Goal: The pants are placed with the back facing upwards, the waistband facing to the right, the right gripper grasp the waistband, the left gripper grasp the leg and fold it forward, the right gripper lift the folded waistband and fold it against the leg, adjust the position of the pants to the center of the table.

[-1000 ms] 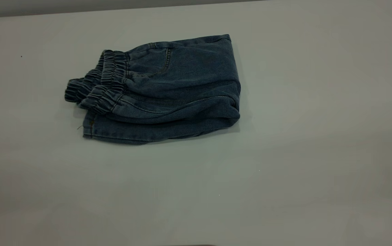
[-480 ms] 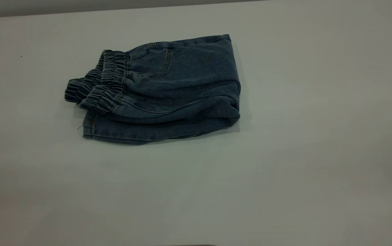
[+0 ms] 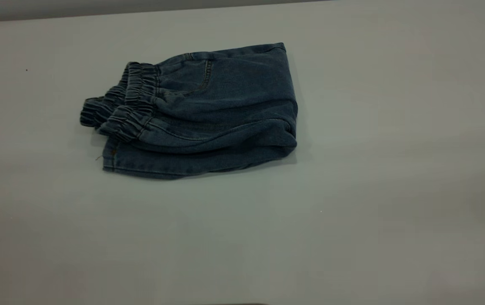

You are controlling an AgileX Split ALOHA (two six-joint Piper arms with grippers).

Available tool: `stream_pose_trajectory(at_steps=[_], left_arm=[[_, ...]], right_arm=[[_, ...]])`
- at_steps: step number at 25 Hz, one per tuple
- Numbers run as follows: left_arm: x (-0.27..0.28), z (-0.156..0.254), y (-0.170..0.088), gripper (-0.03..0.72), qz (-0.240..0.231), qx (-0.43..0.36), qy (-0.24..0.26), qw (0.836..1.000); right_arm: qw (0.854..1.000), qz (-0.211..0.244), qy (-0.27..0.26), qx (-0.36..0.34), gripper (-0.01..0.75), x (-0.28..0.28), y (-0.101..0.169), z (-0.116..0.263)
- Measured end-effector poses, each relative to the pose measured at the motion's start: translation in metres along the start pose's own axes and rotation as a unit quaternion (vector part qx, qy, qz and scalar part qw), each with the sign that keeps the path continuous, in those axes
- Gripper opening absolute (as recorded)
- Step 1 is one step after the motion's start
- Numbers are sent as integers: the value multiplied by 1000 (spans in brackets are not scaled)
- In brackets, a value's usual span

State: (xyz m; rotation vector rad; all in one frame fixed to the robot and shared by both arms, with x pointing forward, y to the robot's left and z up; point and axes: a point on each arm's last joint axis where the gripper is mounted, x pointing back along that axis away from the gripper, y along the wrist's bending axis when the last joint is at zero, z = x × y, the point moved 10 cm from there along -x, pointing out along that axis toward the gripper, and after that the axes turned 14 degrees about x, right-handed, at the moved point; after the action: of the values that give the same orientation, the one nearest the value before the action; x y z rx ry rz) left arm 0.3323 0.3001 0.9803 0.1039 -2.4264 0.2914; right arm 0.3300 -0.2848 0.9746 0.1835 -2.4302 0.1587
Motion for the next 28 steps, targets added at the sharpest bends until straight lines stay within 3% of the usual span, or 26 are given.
stream_pose_trajectory(at_steps=[7, 14, 28], left_arm=[[12, -1, 0, 339, 10, 1, -44, 999], [22, 0, -1, 339, 20, -1, -83, 996], [22, 0, 0, 339, 20, -1, -83, 996]], right_arm=[[997, 9, -70, 3, 519, 18, 1, 0], [997, 9, -74, 3, 519, 18, 1, 0], [997, 9, -74, 3, 519, 18, 1, 0]])
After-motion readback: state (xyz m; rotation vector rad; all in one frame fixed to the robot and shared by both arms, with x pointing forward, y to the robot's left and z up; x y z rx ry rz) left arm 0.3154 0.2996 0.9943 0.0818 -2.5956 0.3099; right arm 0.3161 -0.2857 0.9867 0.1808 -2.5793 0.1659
